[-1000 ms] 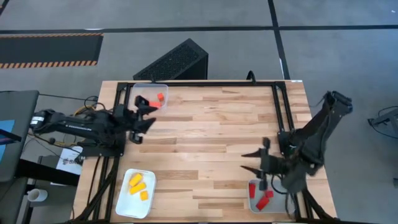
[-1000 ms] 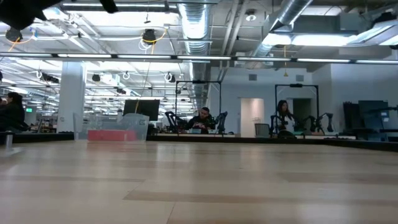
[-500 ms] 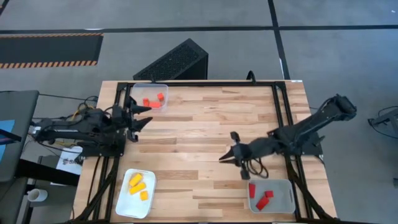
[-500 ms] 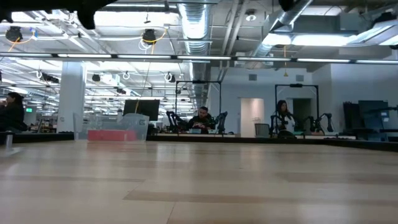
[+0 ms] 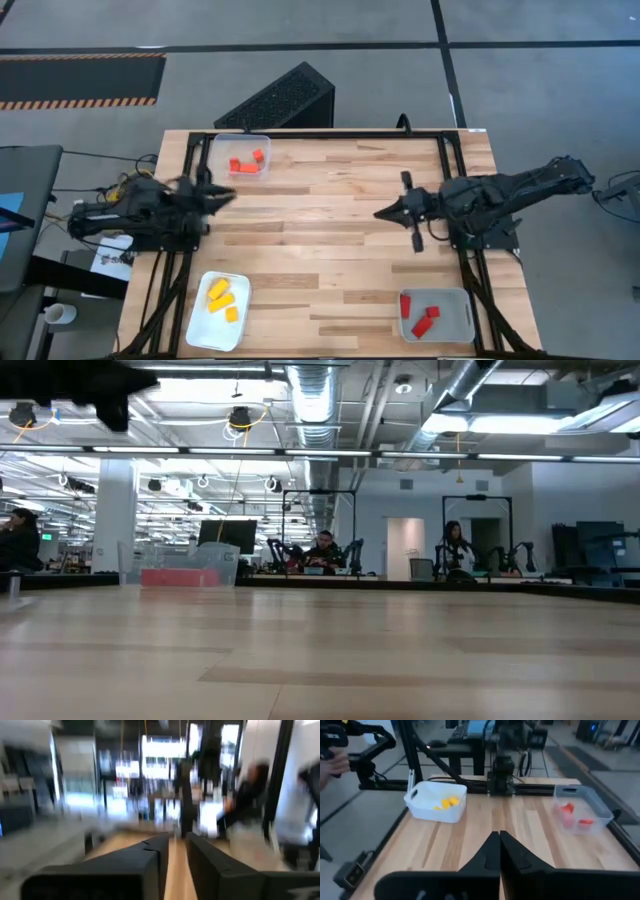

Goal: Sort & place blocks by color
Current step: Return to Home Position

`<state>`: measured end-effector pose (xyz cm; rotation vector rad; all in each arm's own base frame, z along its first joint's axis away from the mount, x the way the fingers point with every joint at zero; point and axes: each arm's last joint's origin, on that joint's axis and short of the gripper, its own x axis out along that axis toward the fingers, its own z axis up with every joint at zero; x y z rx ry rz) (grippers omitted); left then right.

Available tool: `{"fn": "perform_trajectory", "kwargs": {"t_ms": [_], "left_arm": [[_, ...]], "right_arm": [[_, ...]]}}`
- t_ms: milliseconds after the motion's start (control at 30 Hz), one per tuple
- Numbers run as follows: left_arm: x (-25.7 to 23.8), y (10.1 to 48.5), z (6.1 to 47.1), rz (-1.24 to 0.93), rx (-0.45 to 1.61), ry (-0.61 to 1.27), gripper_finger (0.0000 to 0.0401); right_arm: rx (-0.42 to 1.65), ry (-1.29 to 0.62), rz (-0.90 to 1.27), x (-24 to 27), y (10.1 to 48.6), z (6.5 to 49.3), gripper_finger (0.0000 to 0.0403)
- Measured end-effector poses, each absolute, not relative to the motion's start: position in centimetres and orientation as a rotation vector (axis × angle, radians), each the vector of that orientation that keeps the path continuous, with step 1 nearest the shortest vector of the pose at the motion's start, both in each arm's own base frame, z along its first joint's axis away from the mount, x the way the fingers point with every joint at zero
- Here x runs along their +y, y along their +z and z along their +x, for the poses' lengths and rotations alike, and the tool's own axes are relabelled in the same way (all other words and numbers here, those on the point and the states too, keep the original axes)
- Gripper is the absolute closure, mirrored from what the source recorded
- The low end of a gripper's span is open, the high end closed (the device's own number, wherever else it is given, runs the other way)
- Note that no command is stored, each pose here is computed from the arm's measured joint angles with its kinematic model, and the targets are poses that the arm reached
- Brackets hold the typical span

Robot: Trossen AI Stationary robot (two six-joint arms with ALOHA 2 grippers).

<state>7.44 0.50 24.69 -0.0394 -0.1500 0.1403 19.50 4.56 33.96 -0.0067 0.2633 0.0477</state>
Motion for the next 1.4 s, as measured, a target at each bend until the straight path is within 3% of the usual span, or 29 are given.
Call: {"fn": "perform_trajectory", "kwargs": {"t_ms": [67, 200, 467, 700, 967, 1400], "left_arm": [[0.5, 23.1, 7.9, -0.057, -0.087, 0.136, 0.0361], [0.5, 22.9, 7.9, -0.062, -0.225, 0.117, 0.0396], [0.4, 22.3, 8.2, -0.071, -0.207, 0.102, 0.0399], [0.3, 19.3, 9.4, -0.076, -0.281, 0.063, 0.0401], [0.3, 19.1, 9.4, -0.069, -0.266, 0.056, 0.0401], [0.2, 17.9, 9.6, -0.095, -0.142, 0.01, 0.0401]], "right_arm": [[0.222, 0.051, -0.008, 4.3, 33.0, 18.6, 0.039], [0.129, 0.039, 0.008, 3.6, 30.1, 16.9, 0.0387], [-0.104, -0.047, 0.131, 1.4, 23.2, 13.0, 0.0393], [-0.175, -0.144, 0.126, -0.1, 18.5, 11.4, 0.0394], [-0.175, -0.025, 0.02, -0.3, 18.5, 10.9, 0.0394], [-0.029, -0.034, -0.007, -1.2, 17.0, 10.3, 0.0394]]}}
